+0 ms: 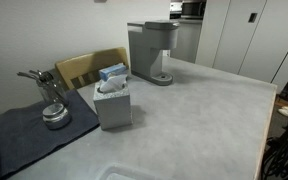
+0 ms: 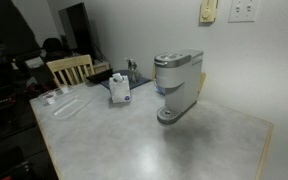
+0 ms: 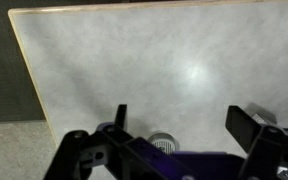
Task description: Press on top of the coffee maker
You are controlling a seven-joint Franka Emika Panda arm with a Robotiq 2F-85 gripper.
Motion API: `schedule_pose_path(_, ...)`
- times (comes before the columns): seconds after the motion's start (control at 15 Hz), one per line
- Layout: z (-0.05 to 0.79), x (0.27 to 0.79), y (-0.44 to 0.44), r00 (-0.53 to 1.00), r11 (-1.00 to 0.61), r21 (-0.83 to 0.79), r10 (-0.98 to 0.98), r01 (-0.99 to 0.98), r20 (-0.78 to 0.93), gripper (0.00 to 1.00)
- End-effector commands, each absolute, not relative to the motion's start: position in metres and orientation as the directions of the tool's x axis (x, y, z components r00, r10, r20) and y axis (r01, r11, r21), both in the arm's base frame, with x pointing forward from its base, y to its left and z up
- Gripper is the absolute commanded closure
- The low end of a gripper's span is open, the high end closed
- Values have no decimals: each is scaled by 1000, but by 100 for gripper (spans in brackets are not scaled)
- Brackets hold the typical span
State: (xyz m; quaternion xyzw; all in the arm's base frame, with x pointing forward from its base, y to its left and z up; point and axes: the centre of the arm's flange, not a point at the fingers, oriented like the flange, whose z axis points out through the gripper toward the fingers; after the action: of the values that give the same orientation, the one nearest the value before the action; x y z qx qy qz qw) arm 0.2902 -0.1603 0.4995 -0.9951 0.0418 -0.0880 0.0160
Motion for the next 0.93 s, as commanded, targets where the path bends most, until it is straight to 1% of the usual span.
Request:
schedule_pose_path(0.0, 495, 311, -159, 967, -993, -24, -117, -114, 226, 0)
schedule_pose_path(0.27, 492, 349, -153, 937, -988, -3, -148, -155, 316, 0)
schedule_pose_path(0.87, 484, 435, -125, 883, -980, 9, -175, -198, 436, 0)
